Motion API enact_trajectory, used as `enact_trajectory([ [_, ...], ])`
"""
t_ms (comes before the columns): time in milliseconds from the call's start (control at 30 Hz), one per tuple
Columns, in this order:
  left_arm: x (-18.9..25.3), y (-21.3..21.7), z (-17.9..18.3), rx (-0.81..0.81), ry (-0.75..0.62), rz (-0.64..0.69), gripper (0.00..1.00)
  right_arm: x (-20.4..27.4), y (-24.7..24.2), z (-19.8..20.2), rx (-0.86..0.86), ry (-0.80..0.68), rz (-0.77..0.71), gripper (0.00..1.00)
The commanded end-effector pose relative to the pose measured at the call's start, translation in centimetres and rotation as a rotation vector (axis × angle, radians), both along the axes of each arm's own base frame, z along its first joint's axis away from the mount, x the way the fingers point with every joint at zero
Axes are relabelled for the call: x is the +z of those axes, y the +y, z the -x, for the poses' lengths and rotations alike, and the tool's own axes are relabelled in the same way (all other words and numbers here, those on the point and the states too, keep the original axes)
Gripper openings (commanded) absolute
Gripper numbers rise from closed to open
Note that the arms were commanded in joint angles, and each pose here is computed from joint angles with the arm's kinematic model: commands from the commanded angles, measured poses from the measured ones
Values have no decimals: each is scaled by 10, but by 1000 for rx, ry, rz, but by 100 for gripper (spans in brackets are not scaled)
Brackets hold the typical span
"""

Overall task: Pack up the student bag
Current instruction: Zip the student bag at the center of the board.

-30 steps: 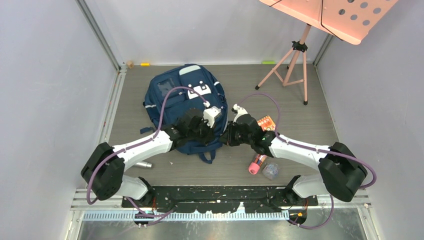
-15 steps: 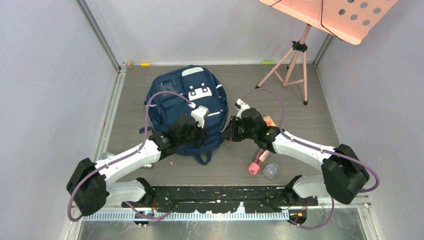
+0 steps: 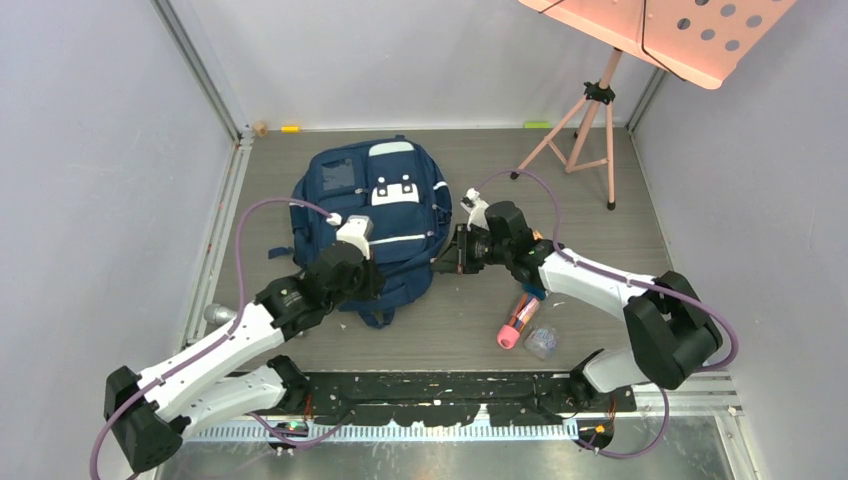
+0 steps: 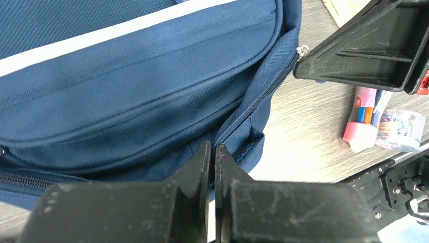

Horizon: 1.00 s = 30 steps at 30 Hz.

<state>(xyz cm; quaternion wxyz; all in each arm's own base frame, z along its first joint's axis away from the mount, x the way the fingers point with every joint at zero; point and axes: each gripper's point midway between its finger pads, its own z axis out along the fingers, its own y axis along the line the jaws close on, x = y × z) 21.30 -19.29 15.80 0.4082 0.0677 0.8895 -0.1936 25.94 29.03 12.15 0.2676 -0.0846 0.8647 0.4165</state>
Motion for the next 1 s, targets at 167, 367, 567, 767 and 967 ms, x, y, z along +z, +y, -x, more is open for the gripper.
enact_trajectory([
  [167,7,99,17,215,-10,-300,0,-38,-75,-63,-292,-17,216,0],
  [367,17,24,14,-105,-10,-121,19,-27,-57,-43,-153,-15,131,1],
  [567,39,-43,-2,-299,-35,29,50,-24,-52,-28,-91,-12,102,1],
  [767,46,-94,-21,-383,-40,131,61,-19,-51,-24,-79,-26,90,1],
  [967,31,-135,-32,-429,-69,91,67,-16,-53,-22,-89,-38,89,1],
])
